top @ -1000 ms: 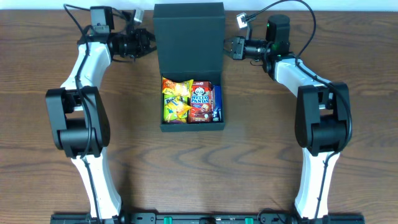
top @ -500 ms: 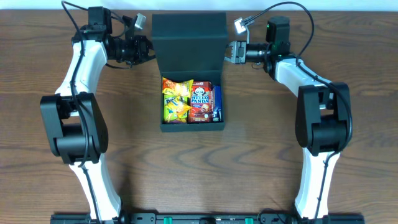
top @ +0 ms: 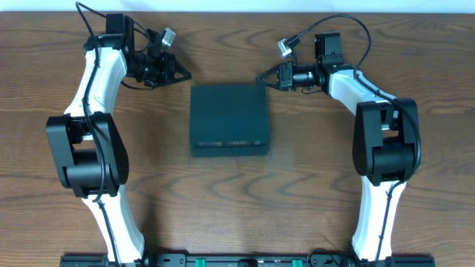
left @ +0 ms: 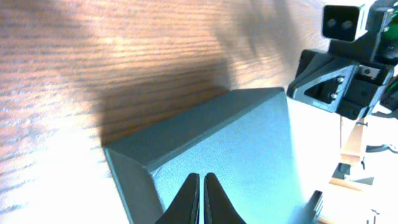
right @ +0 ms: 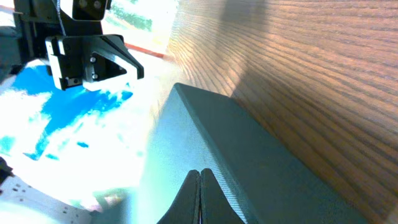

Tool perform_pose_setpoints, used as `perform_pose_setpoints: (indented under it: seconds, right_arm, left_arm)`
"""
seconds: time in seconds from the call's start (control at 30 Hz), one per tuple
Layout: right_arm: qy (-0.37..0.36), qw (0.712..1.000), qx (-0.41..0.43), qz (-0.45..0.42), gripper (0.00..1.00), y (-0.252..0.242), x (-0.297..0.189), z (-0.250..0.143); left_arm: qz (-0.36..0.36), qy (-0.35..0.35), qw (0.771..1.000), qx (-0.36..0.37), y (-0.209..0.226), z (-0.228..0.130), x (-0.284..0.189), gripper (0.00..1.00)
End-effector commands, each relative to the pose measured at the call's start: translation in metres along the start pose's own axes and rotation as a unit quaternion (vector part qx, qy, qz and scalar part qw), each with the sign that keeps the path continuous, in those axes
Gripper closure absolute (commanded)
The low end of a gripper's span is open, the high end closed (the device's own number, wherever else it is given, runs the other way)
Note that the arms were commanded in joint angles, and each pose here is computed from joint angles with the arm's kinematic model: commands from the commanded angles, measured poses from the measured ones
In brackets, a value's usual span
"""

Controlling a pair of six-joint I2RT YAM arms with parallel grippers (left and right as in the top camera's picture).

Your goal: Pack container

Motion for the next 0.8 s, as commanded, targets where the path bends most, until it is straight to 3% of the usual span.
perform_pose_setpoints:
  seconds: [0.0, 0.23, 0.4, 0.6, 0.77]
  right_arm:
    - [-0.008, 1.000, -0.027, -0.010, 0.99, -0.003, -0.007, 0.004]
    - [-0.027, 0.999, -0.023, -0.030, 0.98, -0.010, -0.028, 0.013]
    - [-0.049, 0.992, -0.058, -0.100, 0.99, -0.002, -0.050, 0.034]
    - [-0.085, 0.974, -0.137, -0.161, 0.99, 0.036, -0.086, 0.067]
    - [-0.138, 0.941, -0.242, -0.193, 0.99, 0.080, -0.120, 0.104]
  left_arm:
    - [0.013, -0.016, 1.000, 0.018, -0.004, 0.004, -0.015, 0.94]
    - [0.015, -0.015, 1.000, 0.002, -0.001, 0.001, -0.025, 0.94]
    - [0.034, -0.044, 0.998, 0.030, -0.021, 0.001, -0.047, 0.94]
    - [0.037, -0.101, 0.990, 0.088, -0.071, -0.007, -0.094, 0.94]
    - [0.020, -0.163, 0.977, 0.136, -0.127, -0.024, -0.140, 0.94]
Point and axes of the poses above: each gripper's point midway between its finger pads, its own x axis out along the fingers, its own y axis along the line the jaws close on, z = x × y, the point moved 2 cm from there along -x, back along the fingers, and after that the axes turned 12 degrees about -x, right-handed, at the moved point
